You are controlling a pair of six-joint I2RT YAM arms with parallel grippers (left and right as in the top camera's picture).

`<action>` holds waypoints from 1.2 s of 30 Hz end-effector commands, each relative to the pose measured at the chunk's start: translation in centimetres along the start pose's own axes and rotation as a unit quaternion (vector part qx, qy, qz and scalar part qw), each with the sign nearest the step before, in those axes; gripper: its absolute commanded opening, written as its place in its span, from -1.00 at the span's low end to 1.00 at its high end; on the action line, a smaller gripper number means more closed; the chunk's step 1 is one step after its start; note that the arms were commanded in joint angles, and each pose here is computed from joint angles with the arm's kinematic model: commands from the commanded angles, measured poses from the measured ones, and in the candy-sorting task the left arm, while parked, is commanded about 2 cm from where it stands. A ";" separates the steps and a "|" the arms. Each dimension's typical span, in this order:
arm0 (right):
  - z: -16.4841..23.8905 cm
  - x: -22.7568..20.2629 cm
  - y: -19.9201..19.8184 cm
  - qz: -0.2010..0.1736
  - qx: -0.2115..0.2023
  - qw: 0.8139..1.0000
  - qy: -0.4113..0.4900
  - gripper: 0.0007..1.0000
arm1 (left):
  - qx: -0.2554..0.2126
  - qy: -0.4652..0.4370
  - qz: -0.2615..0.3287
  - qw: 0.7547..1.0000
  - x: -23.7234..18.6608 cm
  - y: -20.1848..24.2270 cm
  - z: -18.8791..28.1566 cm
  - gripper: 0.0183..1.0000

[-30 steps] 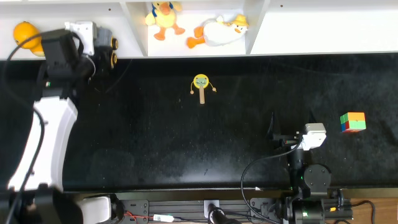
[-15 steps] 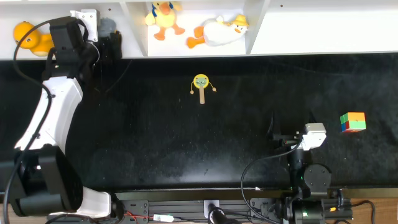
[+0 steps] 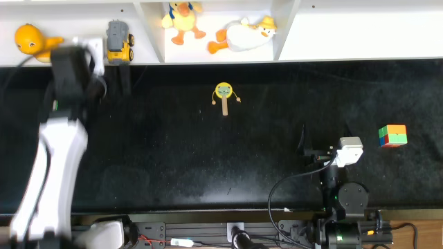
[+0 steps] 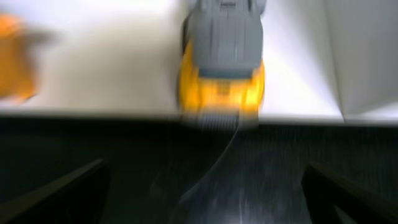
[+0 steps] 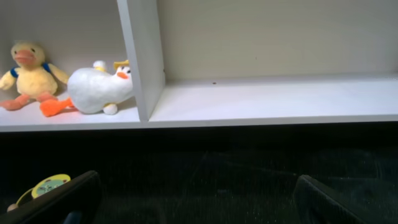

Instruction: Store Toys

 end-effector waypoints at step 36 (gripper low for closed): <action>0.0 -0.3 0.0 0.000 -0.001 1.000 -0.001 0.99 | 0.034 -0.327 -0.057 0.943 -16.3 -1.5 7.2 1.00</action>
Point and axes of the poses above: each gripper's point midway between its finger pads, its own z axis back along the fingers, its own y axis along the line the jaws close on, x = y × z, the point moved 8 cm from there along z, back along the fingers, and after that the axes turned 2 degrees about -z, right-handed, at the moved point
